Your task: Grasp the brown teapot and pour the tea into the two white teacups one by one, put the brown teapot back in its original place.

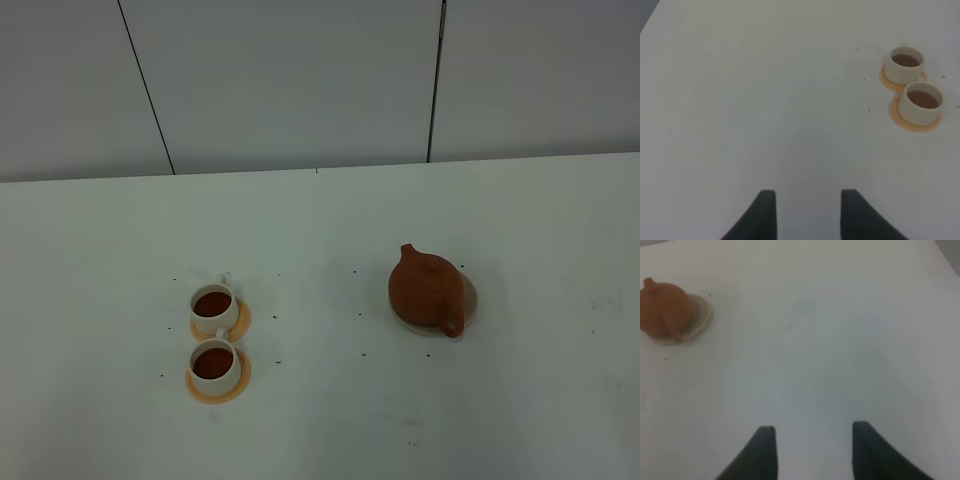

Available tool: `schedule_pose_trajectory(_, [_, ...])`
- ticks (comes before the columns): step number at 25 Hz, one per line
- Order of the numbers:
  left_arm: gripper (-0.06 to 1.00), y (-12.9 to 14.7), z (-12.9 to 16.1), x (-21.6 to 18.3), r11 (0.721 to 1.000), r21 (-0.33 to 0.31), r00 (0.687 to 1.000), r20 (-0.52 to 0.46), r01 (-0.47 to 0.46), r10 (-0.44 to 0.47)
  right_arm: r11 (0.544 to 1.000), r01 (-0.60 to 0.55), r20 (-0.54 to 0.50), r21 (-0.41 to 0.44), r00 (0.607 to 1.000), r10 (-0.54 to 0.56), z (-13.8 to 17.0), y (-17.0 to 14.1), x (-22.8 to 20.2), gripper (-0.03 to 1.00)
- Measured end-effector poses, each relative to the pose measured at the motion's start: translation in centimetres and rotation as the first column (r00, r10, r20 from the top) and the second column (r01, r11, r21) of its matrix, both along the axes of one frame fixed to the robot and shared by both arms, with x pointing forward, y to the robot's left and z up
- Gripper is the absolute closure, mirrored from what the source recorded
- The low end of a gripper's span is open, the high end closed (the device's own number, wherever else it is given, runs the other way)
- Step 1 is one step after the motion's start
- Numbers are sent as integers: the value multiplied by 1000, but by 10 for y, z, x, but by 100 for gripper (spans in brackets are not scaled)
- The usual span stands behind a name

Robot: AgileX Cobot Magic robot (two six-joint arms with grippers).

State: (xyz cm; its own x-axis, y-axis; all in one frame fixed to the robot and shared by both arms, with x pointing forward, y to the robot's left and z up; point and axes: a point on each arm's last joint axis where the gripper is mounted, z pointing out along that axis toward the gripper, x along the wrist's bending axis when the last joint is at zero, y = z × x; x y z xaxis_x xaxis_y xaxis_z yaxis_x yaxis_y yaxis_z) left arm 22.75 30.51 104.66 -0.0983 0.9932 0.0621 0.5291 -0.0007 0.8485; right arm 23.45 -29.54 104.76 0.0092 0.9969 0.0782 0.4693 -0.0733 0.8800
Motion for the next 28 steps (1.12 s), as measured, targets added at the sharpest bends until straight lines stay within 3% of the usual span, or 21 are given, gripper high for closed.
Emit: schedule_pose_trajectory(28, [57,0,0,0,1000,0,1000,0,0,0,1000,15,0,0,1000,-15,0,0,0,63])
